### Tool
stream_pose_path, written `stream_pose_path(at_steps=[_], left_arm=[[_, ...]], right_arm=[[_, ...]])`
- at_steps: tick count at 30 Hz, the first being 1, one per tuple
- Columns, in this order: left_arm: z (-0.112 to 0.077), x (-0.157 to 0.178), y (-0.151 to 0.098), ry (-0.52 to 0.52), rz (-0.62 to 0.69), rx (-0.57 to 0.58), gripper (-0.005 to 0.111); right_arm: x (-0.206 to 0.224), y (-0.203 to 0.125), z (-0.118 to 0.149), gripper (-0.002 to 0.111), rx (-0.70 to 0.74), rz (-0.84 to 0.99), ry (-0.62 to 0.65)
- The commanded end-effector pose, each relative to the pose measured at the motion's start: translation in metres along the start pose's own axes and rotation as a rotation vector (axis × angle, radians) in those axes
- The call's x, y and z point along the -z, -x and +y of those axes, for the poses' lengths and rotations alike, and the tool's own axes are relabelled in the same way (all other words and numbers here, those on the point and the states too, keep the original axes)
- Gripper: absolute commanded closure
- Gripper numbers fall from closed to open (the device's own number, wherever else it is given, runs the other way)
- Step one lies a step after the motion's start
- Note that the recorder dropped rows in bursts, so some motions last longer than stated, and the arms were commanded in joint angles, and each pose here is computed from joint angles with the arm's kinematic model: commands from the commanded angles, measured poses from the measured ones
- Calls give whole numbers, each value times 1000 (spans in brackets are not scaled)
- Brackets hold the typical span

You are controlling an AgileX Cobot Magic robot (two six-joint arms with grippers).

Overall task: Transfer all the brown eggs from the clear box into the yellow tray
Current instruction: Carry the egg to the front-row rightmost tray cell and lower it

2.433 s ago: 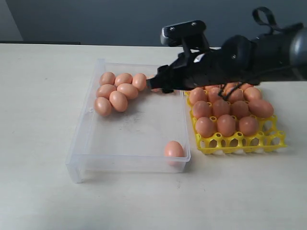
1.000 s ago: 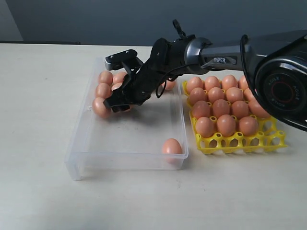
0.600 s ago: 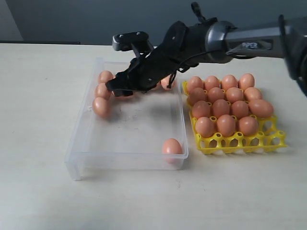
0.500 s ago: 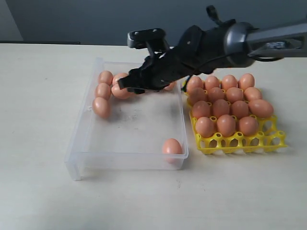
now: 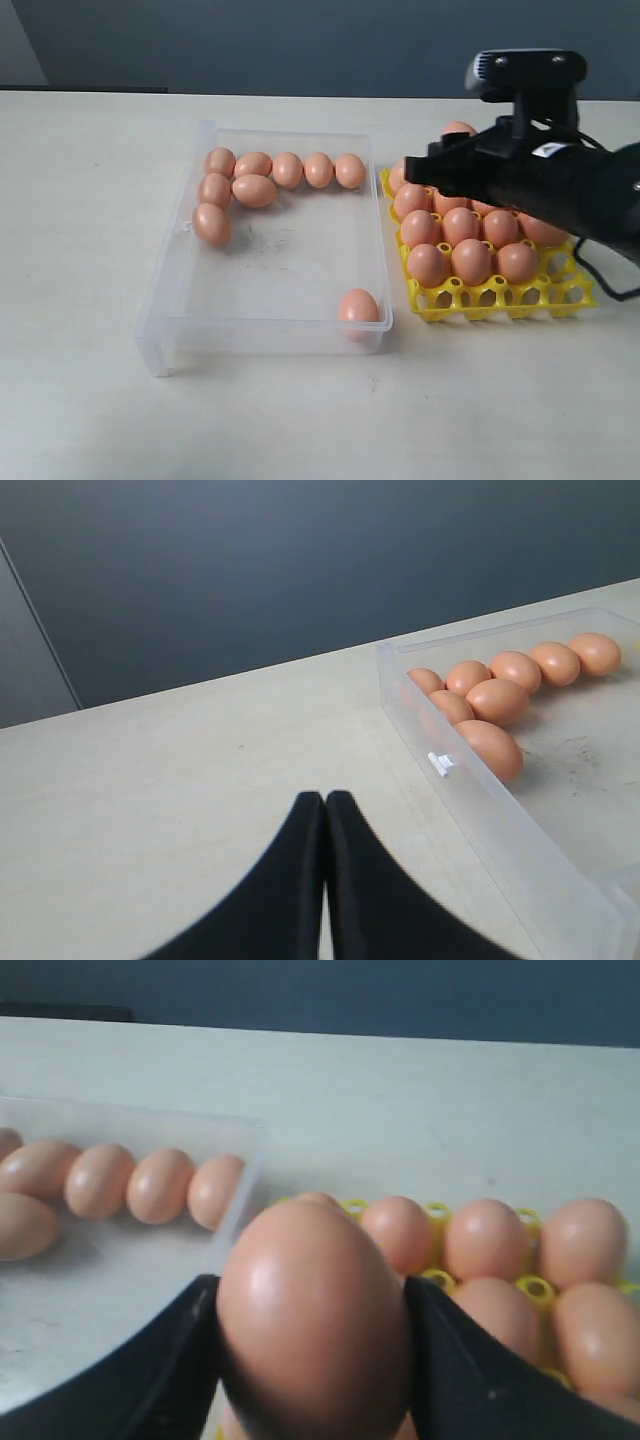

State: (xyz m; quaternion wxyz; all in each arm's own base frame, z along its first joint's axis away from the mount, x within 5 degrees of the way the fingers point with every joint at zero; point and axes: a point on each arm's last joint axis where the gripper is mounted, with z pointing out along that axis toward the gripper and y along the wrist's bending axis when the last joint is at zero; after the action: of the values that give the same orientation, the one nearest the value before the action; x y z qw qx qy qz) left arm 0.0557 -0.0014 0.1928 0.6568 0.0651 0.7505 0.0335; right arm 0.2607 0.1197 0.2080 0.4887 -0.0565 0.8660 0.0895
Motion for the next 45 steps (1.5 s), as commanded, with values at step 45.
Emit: stream_pose_path(at_steps=[45], left_arm=[[0,0,2,1,-16,3,106]], right_arm=[[-12,-83,-83,108,-157,132,-353]])
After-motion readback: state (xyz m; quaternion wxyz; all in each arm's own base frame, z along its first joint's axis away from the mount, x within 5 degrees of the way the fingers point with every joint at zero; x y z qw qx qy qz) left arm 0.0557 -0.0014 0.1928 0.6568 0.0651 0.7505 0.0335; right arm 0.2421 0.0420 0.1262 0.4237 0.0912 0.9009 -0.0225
